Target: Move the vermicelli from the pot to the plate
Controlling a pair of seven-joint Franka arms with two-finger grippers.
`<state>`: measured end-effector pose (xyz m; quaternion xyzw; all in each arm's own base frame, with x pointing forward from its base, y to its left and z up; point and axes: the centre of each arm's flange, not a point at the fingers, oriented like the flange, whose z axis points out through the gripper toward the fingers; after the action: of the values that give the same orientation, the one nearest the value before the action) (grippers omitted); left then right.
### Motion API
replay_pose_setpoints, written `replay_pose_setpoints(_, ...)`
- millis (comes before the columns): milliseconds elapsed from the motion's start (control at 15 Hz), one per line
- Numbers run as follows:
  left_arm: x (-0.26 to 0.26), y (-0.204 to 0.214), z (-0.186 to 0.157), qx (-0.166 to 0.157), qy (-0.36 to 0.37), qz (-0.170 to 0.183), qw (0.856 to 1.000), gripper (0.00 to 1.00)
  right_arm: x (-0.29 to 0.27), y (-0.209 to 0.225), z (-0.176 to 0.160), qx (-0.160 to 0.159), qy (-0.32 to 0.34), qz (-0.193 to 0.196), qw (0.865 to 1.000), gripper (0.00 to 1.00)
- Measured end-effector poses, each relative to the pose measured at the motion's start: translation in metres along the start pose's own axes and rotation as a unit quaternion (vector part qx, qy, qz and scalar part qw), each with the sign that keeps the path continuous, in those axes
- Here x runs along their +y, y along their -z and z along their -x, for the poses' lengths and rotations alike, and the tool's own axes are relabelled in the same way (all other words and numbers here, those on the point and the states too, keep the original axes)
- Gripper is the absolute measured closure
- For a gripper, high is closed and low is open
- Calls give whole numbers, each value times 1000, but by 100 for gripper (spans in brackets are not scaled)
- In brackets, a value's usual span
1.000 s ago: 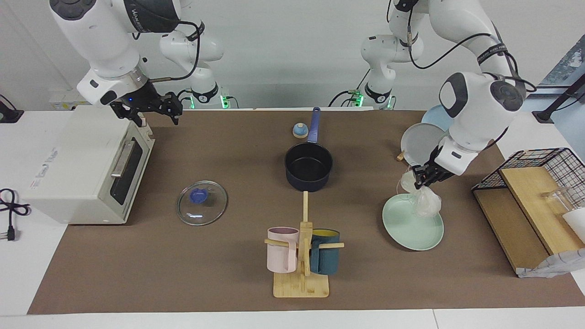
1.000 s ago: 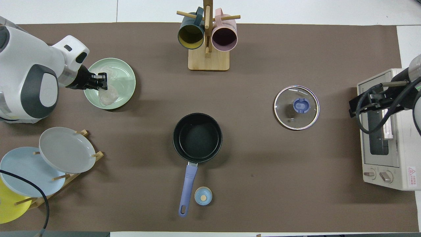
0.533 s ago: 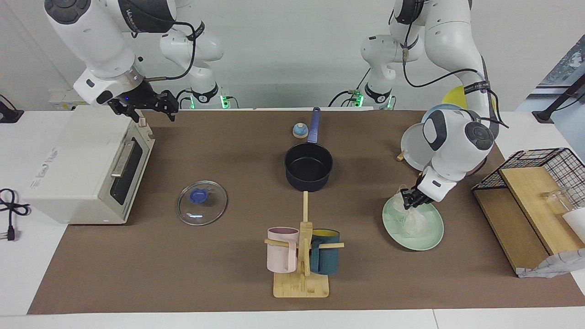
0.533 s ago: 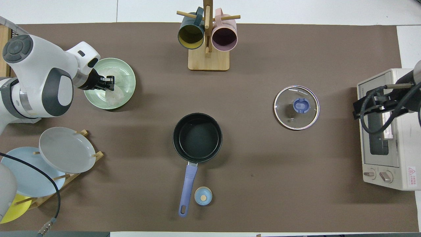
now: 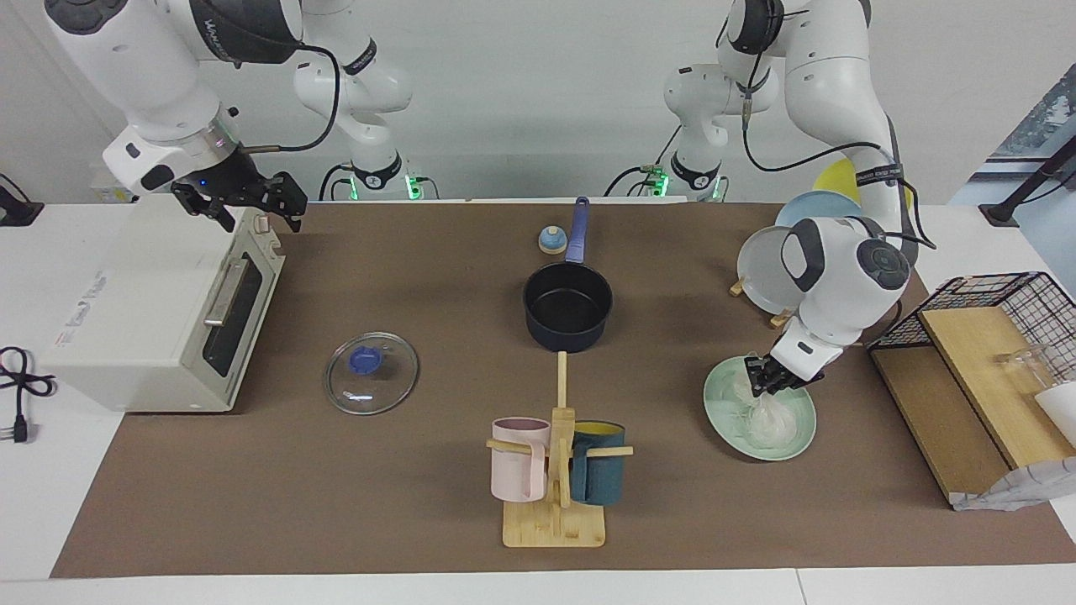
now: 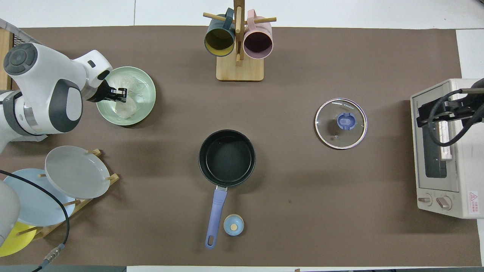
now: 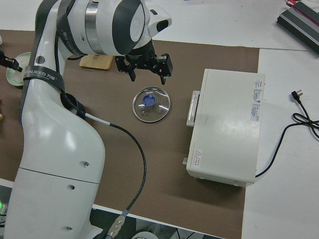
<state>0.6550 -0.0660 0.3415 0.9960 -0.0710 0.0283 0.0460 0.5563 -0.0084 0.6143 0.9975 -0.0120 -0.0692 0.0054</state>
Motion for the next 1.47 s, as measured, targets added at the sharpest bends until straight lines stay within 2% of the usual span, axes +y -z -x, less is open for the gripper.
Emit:
replay_pose_setpoints(133, -4, -1, 0, 0, -3, 0, 1000, 80, 3, 0, -1, 3, -3, 0, 1000, 0)
replay_pose_setpoints(200, -3, -1, 0, -1, -5, -1, 1000, 74, 4, 0, -1, 3, -4, 0, 1000, 0)
replay_pose_setpoints(267, -2, -1, 0, -1, -7, -2, 1000, 74, 5, 0, -1, 3, -4, 0, 1000, 0)
replay_pose_setpoints(333, 0, 0, 0, 0, -9, -2, 1000, 70, 5, 0, -1, 3, -4, 0, 1000, 0)
replay_pose_setpoints(533, 1, 17, -4, -1, -10, -3, 1000, 41, 3, 1, -1, 3, -3, 0, 1000, 0)
replay_pose_setpoints(733, 6, 76, -6, -4, 30, -5, 1000, 9, 2, 0, -1, 3, -2, 0, 1000, 0)
replay_pose_setpoints(800, 11, 102, -3, -2, 43, -16, 999, 1, 2, 0, -1, 3, -2, 0, 1000, 0)
replay_pose_setpoints(933, 28, 151, 11, -5, 47, -36, 998, 0, 2, 1, -1, 4, -2, 0, 1000, 0)
replay_pose_setpoints(1200, 48, 242, 62, -19, 48, -48, 998, 0, 2, 1, -1, 3, -2, 0, 1000, 0)
replay_pose_setpoints(1333, 50, 268, 85, -30, 50, -51, 997, 0, 1, 1, -1, 3, -1, 0, 1000, 0)
replay_pose_setpoints(1467, 51, 275, 98, -46, 52, -53, 996, 0, 0, 2, 0, 4, 0, 0, 1000, 0)
